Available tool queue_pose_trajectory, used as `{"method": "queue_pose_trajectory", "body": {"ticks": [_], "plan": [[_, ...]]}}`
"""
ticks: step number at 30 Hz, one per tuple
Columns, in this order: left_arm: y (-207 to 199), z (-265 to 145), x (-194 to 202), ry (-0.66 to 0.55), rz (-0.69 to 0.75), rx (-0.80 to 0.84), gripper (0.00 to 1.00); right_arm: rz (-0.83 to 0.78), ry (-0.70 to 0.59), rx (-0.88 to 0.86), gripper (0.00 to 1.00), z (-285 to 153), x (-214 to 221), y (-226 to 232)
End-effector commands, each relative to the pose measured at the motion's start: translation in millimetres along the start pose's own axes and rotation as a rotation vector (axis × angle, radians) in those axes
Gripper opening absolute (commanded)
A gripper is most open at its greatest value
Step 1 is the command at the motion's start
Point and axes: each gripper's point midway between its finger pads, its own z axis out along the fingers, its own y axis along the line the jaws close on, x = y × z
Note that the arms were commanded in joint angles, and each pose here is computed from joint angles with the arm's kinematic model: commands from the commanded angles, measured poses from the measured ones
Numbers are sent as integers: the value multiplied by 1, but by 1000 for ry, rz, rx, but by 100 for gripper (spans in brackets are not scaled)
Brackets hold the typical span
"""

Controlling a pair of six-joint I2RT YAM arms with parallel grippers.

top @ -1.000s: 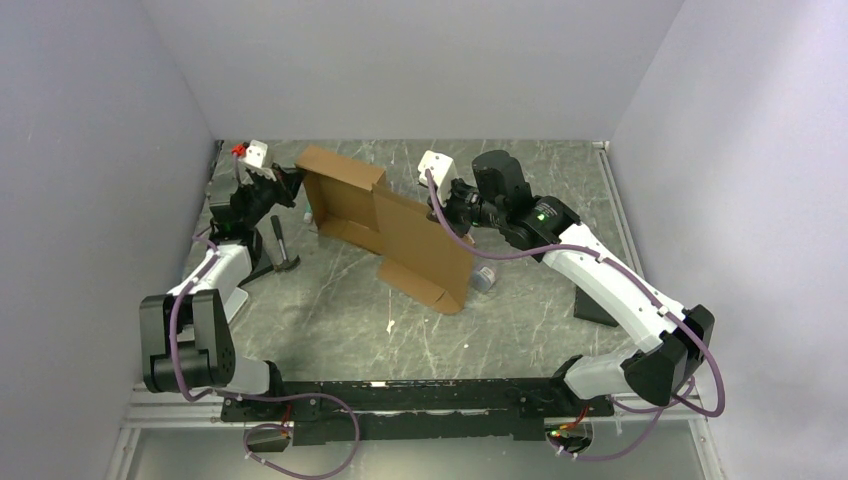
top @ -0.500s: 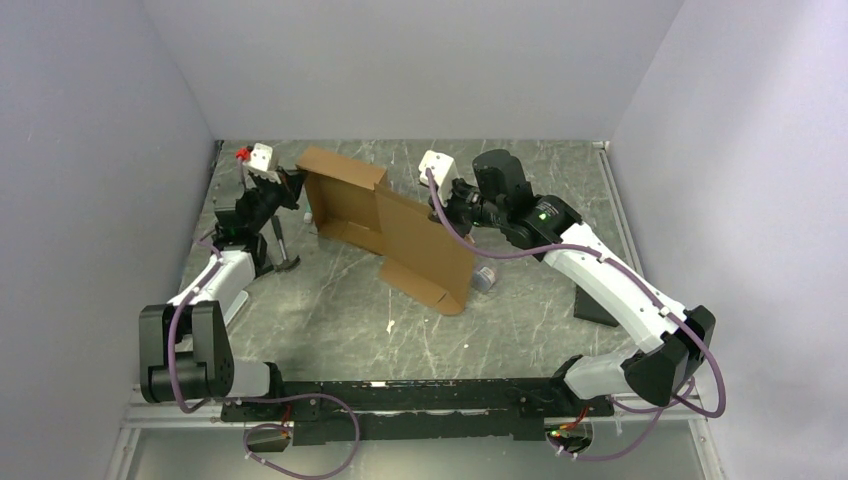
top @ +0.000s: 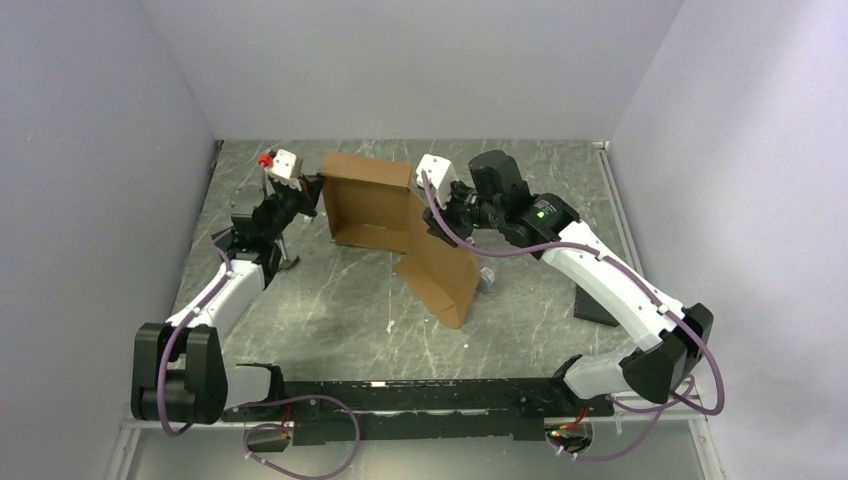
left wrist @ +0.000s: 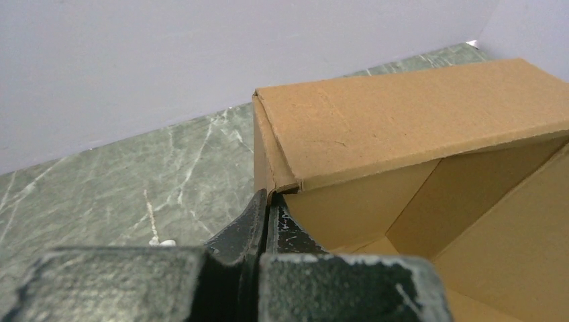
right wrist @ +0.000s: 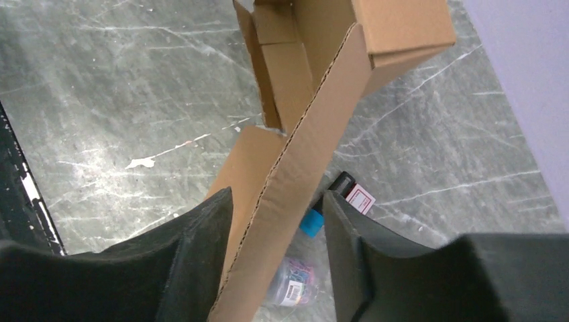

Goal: Fold the paper box

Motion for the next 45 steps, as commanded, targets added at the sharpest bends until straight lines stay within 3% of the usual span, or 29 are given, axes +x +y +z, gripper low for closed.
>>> {"method": "queue_pose_trajectory", "body": {"ticks": [1,10,31,45], "plan": [[-17,-4,-17,-30,29,57,0,-62,-93,69,60,-20,-40,-15],[-28,-5,-16,-17,26,67,0,-162,-75,115,75,-13,-63,-16],[-32,-4,-8,10,10,82,0,-238,-44,137,78,5,-81,-20],[-36,-2,-6,24,-21,96,0,-396,82,220,73,57,-90,-38]]}}
